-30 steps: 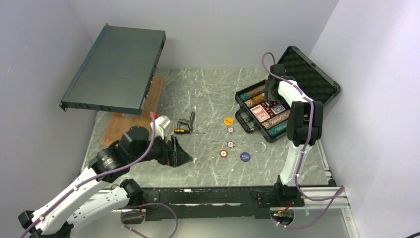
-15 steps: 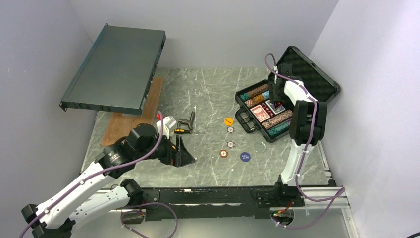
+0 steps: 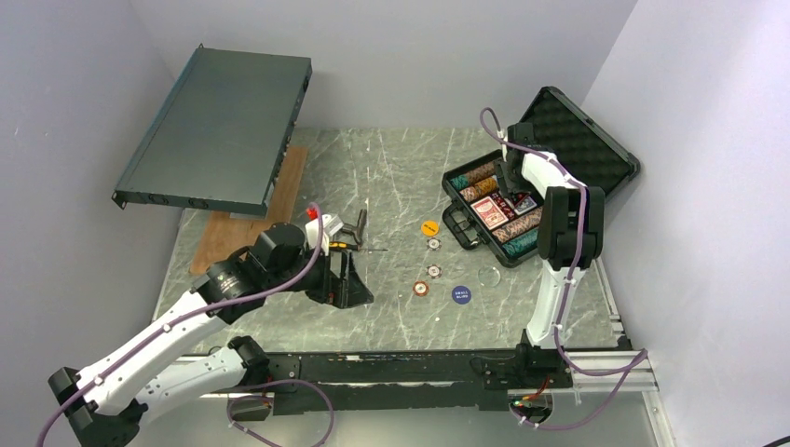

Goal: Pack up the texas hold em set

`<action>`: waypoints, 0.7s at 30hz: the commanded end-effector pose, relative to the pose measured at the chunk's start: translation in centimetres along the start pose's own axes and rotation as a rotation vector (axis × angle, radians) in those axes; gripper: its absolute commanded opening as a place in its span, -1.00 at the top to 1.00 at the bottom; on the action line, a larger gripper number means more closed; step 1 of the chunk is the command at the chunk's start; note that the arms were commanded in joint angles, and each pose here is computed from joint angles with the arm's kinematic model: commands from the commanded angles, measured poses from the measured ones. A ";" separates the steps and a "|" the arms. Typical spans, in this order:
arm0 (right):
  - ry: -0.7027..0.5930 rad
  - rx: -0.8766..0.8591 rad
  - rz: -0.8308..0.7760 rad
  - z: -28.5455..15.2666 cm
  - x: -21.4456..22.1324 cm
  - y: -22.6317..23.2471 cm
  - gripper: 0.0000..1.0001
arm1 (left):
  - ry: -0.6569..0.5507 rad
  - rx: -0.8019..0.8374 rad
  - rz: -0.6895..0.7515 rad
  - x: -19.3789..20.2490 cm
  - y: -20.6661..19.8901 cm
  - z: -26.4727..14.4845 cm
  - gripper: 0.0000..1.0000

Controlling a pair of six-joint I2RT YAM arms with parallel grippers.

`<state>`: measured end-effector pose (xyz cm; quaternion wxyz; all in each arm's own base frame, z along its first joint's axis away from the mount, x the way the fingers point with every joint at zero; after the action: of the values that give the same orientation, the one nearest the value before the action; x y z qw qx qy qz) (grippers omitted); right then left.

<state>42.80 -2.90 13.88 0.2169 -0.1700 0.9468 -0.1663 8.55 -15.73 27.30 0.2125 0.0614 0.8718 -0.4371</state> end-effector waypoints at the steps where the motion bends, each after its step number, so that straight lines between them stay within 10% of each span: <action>1: 0.001 0.044 -0.012 0.2 -0.1 -0.5 0.35 | -0.033 0.073 0.058 -1.2 -1.7 -0.6 -0.99; 13: -0.161 0.122 0.108 -6.1 -2.6 -1.6 -0.99 | -0.095 0.128 0.042 -1.2 -2.6 -2.0 -0.99; 21: -0.194 0.031 0.443 -13.3 -0.7 0.4 -0.94 | -0.145 0.157 0.035 -1.1 -3.0 -3.2 -0.99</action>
<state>41.04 -1.27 21.12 0.2966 -0.0811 0.9342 -0.1809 7.86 -15.14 30.54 0.2563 0.0627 0.8339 -0.4848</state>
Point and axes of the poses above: each gripper's point midway between its finger pads, its own z axis out along the fingers, its own y axis along the line the jaws close on, x = y × z, the point moved 10 cm from there along -z, back along the fingers, and after that the axes turned 11 degrees about -z, right-handed, at the moved point
